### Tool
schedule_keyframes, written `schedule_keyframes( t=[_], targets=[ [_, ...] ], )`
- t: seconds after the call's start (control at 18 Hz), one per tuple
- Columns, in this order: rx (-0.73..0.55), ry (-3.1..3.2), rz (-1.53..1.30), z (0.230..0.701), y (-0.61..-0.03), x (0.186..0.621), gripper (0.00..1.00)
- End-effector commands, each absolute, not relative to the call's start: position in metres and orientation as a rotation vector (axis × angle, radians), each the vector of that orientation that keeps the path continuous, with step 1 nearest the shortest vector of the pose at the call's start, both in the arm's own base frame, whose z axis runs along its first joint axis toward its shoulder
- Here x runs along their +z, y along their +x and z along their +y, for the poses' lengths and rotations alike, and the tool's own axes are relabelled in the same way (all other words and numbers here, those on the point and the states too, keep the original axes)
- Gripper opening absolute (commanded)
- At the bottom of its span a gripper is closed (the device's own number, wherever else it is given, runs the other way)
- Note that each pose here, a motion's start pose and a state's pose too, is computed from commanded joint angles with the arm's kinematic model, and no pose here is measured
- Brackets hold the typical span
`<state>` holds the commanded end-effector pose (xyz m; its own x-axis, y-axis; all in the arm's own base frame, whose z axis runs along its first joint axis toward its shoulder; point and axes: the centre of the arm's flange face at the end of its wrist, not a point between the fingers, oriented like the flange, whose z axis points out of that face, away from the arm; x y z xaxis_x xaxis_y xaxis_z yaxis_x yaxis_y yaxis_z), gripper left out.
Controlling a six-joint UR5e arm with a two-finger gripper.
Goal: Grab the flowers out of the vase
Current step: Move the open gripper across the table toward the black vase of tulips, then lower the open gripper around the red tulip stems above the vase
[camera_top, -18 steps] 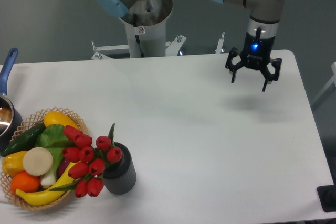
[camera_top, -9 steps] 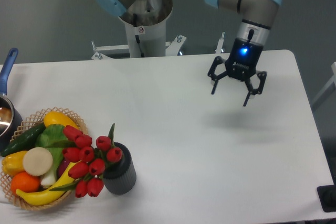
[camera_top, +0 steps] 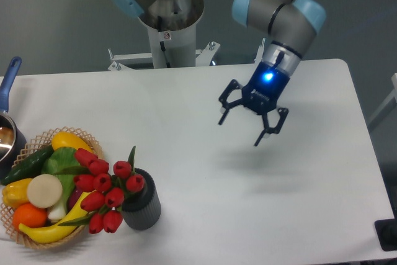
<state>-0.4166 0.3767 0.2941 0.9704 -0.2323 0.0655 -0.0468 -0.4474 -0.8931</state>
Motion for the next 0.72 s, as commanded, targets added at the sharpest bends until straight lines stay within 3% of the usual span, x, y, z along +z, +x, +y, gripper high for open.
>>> schedule_keyframes(
  t=[0.72],
  targets=[
    [-0.377, -1.884, 0.338, 0.451, -0.364, 0.289, 1.00]
  ],
)
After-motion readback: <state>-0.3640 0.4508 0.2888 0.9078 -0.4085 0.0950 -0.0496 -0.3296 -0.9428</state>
